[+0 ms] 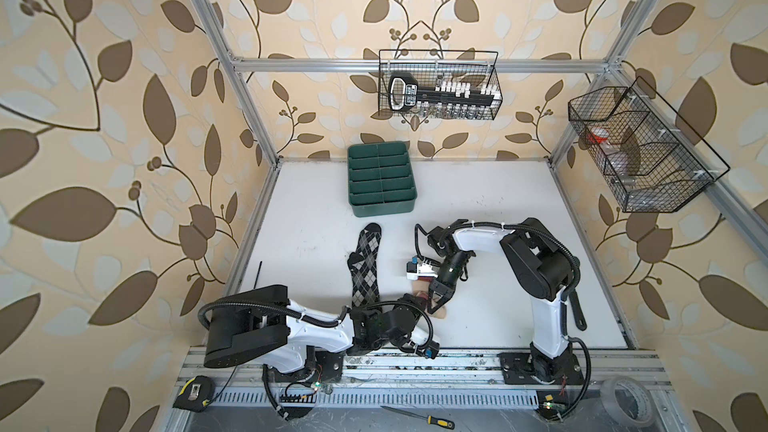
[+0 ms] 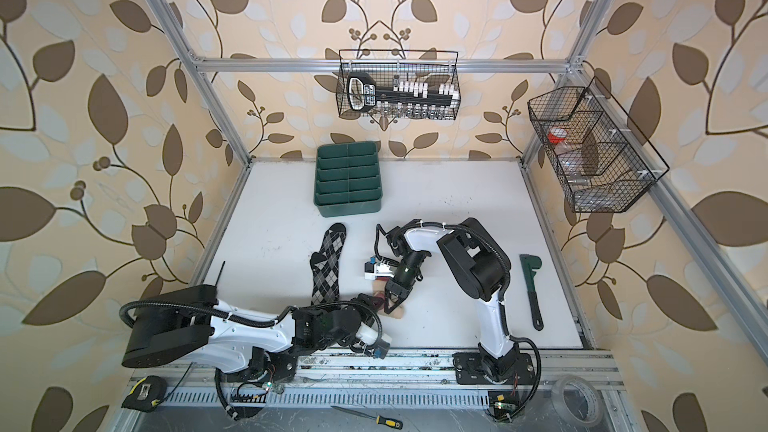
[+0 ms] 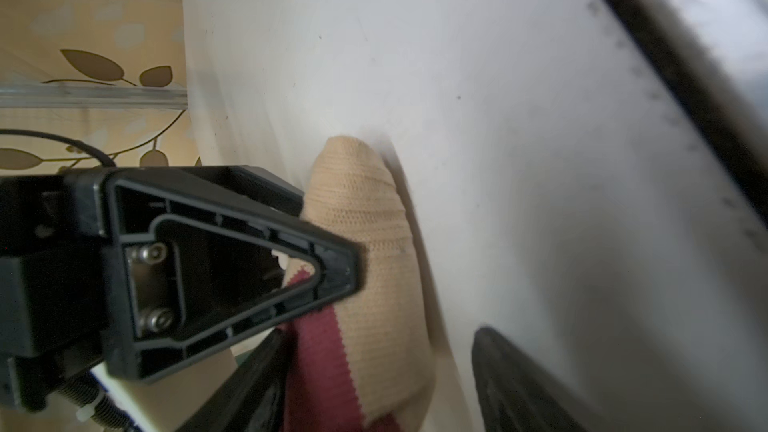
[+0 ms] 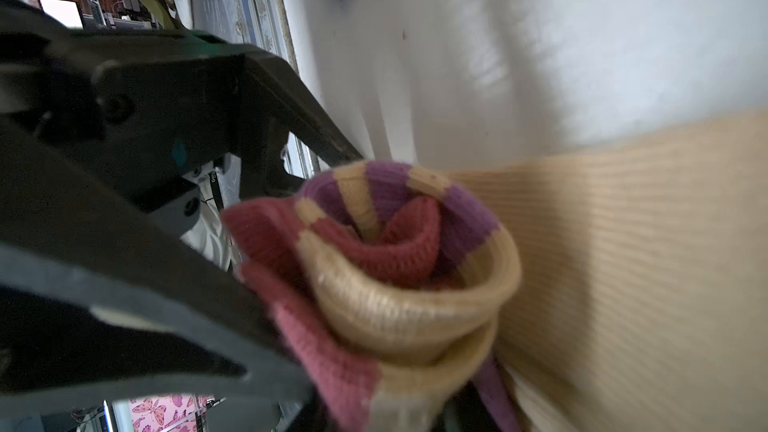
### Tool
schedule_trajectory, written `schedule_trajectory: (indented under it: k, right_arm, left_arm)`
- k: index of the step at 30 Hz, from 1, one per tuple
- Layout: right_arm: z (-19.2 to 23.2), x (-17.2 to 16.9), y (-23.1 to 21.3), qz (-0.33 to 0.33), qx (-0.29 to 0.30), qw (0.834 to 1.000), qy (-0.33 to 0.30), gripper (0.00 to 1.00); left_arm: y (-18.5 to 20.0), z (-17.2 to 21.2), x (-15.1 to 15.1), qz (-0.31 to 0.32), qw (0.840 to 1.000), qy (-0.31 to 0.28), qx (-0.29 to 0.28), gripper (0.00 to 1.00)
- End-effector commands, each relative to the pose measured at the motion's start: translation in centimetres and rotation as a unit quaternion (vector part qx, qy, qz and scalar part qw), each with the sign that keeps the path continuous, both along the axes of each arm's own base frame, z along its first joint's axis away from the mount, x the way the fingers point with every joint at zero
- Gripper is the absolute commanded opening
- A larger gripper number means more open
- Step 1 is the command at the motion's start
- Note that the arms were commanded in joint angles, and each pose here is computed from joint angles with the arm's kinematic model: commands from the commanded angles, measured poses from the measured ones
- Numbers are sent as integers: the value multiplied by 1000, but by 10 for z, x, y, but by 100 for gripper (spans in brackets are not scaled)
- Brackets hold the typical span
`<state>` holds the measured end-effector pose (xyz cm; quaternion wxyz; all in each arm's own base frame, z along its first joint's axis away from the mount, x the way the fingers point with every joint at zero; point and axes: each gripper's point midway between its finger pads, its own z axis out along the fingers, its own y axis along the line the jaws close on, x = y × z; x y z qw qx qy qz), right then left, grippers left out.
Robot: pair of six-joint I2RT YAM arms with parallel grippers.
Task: Roll the socks
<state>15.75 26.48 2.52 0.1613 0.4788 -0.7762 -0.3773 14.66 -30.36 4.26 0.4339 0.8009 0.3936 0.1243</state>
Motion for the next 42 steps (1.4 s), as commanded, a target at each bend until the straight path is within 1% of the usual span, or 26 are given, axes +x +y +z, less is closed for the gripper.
schedule_trajectory:
  k: [1,2,9,15,16,20,25,27,28,30,31,32,33,34,36,38,40,42]
  right_arm:
    - [-24,-7,-18,32,-37,999,-19,28]
    - [-24,-7,-17,34,-37,999,-19,28]
    - [-24,-9,-15,35,-34,999,-12,28]
    - [-18,-11,-10,36,-18,999,-12,28]
    - [-17,-11,-9,36,-16,999,-12,28]
    - [-16,-12,-8,37,-13,999,-12,28]
    - [-12,-9,-7,35,-7,999,-16,28]
    - [-12,-7,-7,35,-8,999,-23,28]
    - [-12,-5,-8,34,-12,999,-31,30]
    - [-14,5,-12,32,-27,997,-66,36]
    - [-12,10,-15,30,-28,996,-80,41]
    - [-9,16,-18,24,-28,995,-97,55]
    - [-6,23,-20,17,-27,993,-116,72]
    - [-1,31,-24,9,-24,990,-138,98]
    - [13,45,-28,-4,-11,983,-181,100]
    - [30,62,-33,-25,-4,972,-234,100]
    - [46,81,-42,-45,-8,954,-296,100]
    - [65,108,-57,-87,-27,921,-378,100]
  left_arm:
    - [0,12,15,46,998,-28,-37,70]
    - [2,2,15,49,998,-26,-24,70]
    - [5,-7,22,64,997,-22,-23,69]
    - [-1,-14,25,68,997,-23,-29,66]
    - [-2,-15,25,68,997,-24,-30,69]
    - [-4,-18,25,70,997,-24,-31,61]
    - [-4,-23,22,68,997,-20,-19,44]
    - [-3,-24,20,69,997,-19,-12,39]
    - [-3,-25,19,70,997,-17,-7,34]
    - [0,-25,17,74,997,-9,0,29]
    - [1,-24,16,77,997,-2,2,27]
    - [2,-24,14,82,997,9,2,27]
    - [3,-24,12,84,996,18,5,26]
    - [4,-24,9,86,996,34,11,25]
    - [4,-20,7,98,994,55,5,25]
    - [2,-17,2,104,991,84,0,23]
    - [-2,-14,-7,99,988,121,-1,23]
    - [-4,-15,-17,99,981,165,5,24]
